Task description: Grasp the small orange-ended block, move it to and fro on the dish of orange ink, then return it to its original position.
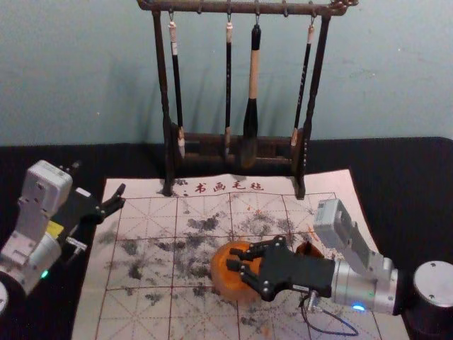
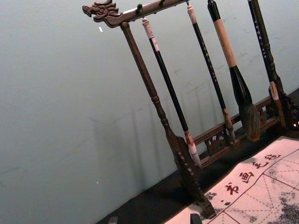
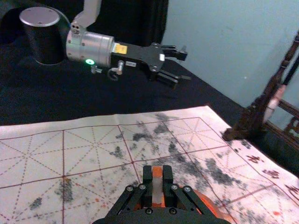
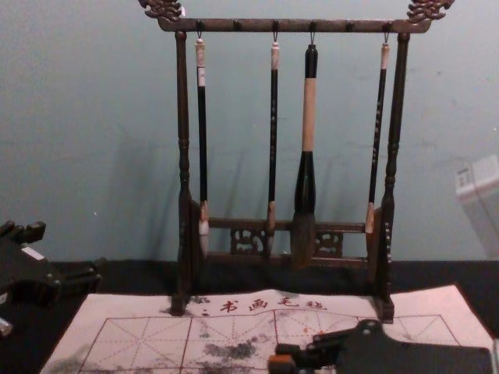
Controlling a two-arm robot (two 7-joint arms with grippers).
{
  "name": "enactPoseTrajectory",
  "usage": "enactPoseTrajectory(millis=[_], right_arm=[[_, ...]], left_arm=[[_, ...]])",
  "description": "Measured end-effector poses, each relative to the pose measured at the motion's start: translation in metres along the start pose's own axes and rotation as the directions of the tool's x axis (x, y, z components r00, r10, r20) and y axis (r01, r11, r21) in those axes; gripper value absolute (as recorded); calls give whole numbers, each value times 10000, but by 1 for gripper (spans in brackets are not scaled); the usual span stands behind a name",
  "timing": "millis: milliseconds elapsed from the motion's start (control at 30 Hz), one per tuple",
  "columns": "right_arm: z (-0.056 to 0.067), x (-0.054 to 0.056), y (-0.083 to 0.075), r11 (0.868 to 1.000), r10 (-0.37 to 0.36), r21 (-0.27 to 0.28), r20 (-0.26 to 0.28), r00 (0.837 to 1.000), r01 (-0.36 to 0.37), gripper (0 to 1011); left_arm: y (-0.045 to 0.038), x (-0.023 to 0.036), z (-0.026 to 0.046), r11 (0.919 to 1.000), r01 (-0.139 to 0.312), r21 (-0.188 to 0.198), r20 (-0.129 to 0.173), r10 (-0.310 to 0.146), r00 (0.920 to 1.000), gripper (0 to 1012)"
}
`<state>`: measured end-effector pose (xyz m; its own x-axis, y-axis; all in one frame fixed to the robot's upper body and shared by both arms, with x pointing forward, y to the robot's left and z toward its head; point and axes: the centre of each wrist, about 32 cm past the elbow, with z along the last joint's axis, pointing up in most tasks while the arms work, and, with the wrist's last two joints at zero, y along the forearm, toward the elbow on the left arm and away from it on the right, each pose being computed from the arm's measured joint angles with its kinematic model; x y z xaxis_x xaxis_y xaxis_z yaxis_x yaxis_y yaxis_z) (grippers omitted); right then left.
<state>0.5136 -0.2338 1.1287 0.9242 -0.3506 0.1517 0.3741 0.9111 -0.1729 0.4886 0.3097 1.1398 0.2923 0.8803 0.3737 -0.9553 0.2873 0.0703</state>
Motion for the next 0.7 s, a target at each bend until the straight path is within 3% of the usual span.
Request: enactPoseTrajectory(millis=[300, 700], right_arm=[[1, 28, 148, 9998, 199, 0, 139, 9997, -199, 81], [-8, 209, 260, 9997, -225, -13, 220, 9995, 226, 81]], left_arm=[[0, 0, 0, 10000, -1, 0, 0, 1, 10000, 1001], [0, 0, 0, 10000, 0, 0, 0, 0, 10000, 1001]])
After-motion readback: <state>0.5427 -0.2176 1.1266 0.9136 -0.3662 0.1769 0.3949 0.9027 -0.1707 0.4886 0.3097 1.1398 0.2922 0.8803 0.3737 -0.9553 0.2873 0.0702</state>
